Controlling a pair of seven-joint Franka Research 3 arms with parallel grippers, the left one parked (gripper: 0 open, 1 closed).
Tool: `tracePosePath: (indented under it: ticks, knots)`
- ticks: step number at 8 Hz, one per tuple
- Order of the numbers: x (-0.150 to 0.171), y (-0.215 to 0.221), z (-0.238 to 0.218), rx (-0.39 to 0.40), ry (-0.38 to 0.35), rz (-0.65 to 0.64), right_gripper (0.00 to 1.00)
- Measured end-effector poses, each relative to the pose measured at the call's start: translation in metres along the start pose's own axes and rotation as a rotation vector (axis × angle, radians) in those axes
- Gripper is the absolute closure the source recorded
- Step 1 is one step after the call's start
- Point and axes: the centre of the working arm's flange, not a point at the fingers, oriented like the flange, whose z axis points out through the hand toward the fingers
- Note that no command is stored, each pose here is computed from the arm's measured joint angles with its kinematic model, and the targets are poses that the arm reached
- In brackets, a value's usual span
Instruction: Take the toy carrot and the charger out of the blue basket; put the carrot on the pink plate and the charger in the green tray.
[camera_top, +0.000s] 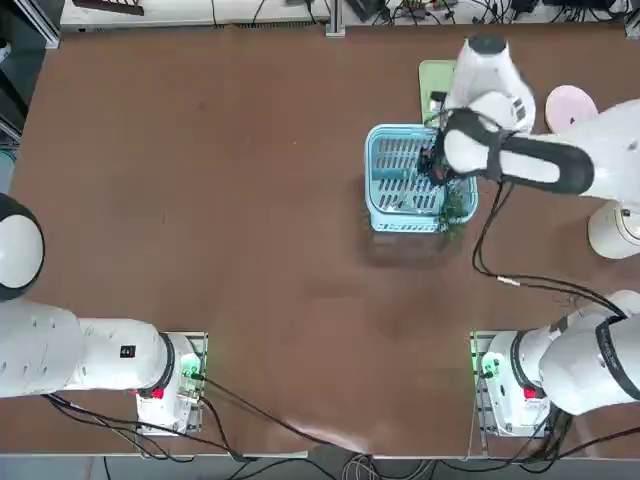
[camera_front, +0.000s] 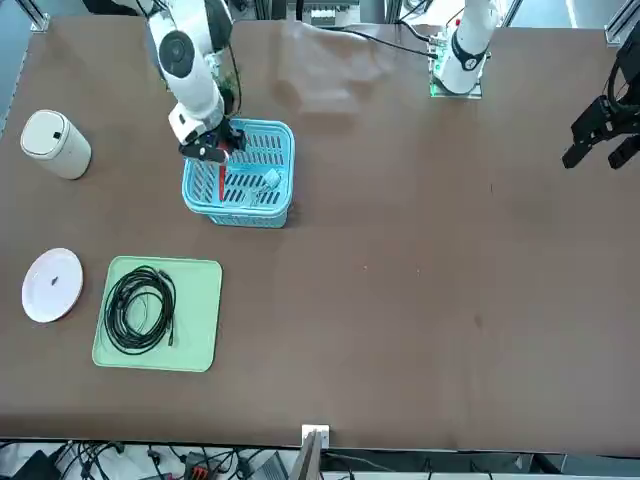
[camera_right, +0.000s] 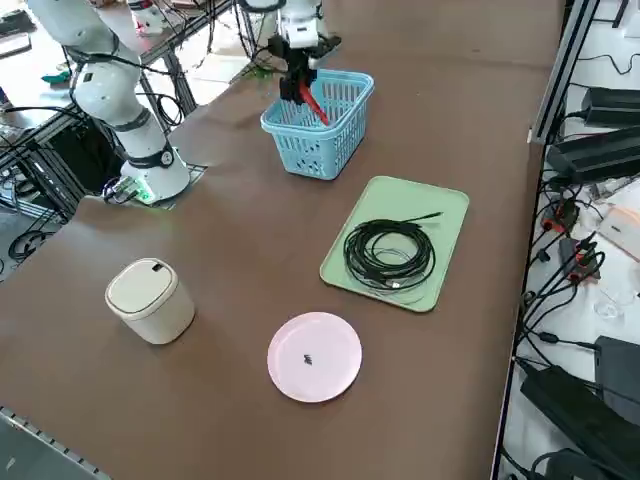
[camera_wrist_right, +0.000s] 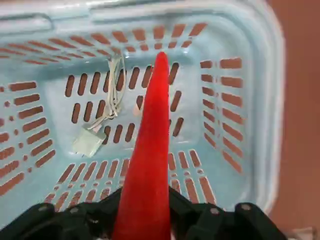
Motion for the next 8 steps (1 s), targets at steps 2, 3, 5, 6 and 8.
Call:
tracePosePath:
  ticks: [2, 3, 5, 6, 8]
  knots:
    - [0.028, 0.021, -0.086, 0.004, -0.017, 0.002, 0.82]
    - [0.046, 0.046, -0.116, 0.016, -0.017, -0.013, 0.82]
    - [0.091, 0.126, -0.139, 0.042, -0.013, -0.022, 0.82]
    - [0.113, 0.179, -0.136, 0.046, -0.016, -0.019, 0.82]
    - [0.151, 0.277, -0.112, 0.026, 0.0, -0.015, 0.82]
